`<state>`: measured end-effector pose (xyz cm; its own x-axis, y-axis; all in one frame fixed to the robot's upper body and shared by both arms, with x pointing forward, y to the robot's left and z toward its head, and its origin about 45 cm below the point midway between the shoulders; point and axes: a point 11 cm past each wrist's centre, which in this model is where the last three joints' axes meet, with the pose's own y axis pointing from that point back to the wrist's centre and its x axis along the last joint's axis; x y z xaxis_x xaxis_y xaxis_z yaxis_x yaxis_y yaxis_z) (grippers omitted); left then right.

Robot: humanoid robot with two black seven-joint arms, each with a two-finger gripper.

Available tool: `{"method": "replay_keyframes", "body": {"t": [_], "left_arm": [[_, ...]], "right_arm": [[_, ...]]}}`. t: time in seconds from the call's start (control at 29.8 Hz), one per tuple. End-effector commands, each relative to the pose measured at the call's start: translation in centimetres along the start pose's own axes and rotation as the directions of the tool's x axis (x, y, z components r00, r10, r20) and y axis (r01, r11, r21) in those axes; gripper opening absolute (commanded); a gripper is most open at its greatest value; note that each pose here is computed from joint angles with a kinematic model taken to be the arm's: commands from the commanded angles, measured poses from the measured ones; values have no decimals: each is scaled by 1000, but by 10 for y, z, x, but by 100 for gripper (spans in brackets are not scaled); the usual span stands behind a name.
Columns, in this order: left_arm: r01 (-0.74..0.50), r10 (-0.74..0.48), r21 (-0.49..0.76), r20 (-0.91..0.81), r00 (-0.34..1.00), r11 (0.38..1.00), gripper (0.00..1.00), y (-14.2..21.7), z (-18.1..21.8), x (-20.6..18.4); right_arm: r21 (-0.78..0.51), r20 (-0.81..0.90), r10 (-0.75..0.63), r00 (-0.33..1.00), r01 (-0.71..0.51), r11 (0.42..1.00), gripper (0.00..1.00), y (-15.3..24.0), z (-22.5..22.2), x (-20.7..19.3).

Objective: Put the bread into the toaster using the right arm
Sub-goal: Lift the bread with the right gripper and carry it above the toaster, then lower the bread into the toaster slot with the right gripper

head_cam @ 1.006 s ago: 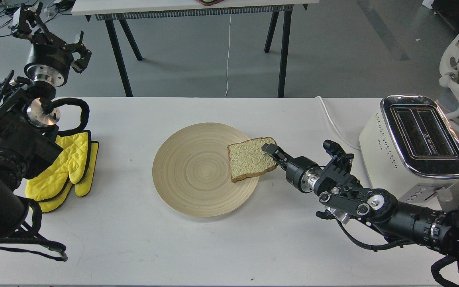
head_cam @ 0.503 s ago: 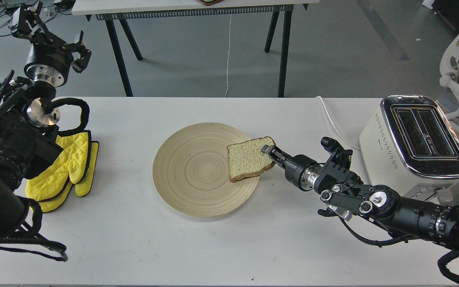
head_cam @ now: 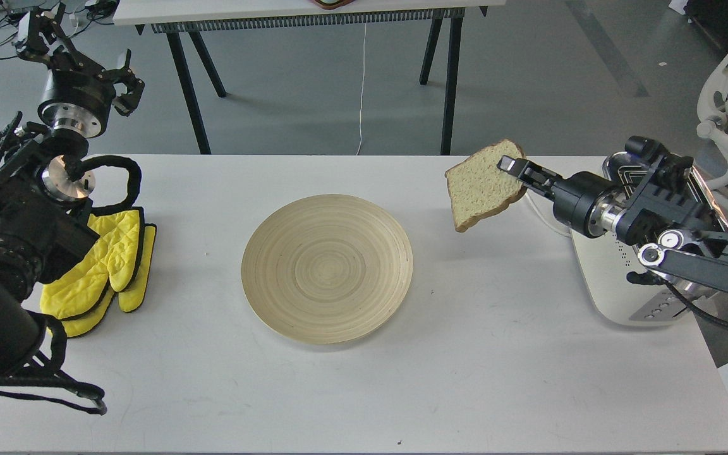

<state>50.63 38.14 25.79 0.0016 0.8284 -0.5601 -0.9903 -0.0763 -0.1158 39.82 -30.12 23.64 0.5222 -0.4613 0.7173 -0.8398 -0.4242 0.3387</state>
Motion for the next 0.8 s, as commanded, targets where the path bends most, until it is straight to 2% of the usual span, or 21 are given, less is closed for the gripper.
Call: {"method": "replay_keyframes", "body": {"t": [0.0,0.13,0.27,0.6,0.77], "left_arm": [[0,0,1,2,1000,1000,100,0,0,0],[0,0,1,2,1000,1000,100,0,0,0],[0,0,1,2,1000,1000,100,0,0,0],[1,-1,2,4,1000,1000,100,0,0,0],[2,-2,3,5,1000,1000,100,0,0,0]], "right_arm": [[-54,-75,51,996,-55,997,4,47,15,44],[-129,-237,44,971,-76,989,4,91,34,77],[-200,-320,20,947,-88,976,4,118,50,87],[-338,-319,-5,948,-109,935,4,150,71,100],[-358,-317,-5,948,-115,927,4,156,73,105]]}}
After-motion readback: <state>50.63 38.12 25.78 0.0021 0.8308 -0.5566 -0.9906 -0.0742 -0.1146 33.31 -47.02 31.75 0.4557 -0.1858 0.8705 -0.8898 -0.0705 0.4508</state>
